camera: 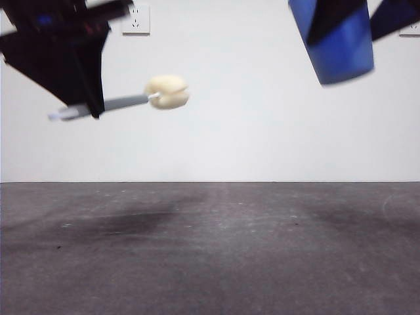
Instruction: Pick up the cup brush,pick up the cup,insert the brush into the cup,clean the cup,put the cup brush back,put the cup back to the fixed position on the table
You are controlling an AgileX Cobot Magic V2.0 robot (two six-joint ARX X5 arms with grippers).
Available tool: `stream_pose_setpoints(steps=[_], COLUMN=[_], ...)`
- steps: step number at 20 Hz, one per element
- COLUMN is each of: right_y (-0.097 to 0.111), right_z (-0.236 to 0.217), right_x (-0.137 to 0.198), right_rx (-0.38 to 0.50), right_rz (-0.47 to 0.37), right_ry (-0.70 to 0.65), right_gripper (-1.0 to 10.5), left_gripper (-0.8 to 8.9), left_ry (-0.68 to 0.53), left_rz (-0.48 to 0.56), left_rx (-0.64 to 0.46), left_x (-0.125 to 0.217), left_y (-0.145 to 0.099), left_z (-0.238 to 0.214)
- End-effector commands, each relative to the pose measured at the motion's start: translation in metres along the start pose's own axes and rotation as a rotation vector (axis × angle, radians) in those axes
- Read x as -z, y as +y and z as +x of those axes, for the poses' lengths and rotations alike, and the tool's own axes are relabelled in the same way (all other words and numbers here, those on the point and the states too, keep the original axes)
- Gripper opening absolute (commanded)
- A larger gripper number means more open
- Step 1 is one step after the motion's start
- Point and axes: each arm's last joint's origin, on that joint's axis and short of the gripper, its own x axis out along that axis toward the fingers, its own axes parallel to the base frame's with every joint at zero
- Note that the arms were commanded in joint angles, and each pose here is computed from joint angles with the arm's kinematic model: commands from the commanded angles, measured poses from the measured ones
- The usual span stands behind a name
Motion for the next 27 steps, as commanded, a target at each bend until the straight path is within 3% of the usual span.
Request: stream_pose_setpoints(steps=[1, 11, 23, 24, 27], right_y=[-0.001, -0.002, -0.002, -0.002, -0.002], right_z=[-0.01, -0.02, -0.02, -0.02, -0.02], right_x=[-0.006, -0.006, -0.004, -0.004, -0.004], right_rx=[-0.054, -0.079, -0.077, -0.077, -0.077], right_rz=[0.103, 0.115, 0.117, 0.119, 0.119], right_ry=[-0.064, -0.083, -0.058, -0.058, -0.058], right_gripper=[-0.1, -0.1, -0.1, -0.1, -0.1], left_gripper=[-0.09, -0.09, -0.03, 0.14, 2.79], left_ry=[-0.001, 0.154, 0.145, 0.146, 0.161], left_rz=[-0.071, -0.106, -0.205, -0.205, -0.203], left_rx=[-0.007, -0.048, -0.064, -0.064, -0.058], left_x=[-0.006, 0.005, 0.007, 0.007, 0.008], left_y=[-0.003, -0.015, -0.016, -0.016, -0.016], left_z=[0.022, 0.13, 0.148, 0.148, 0.148])
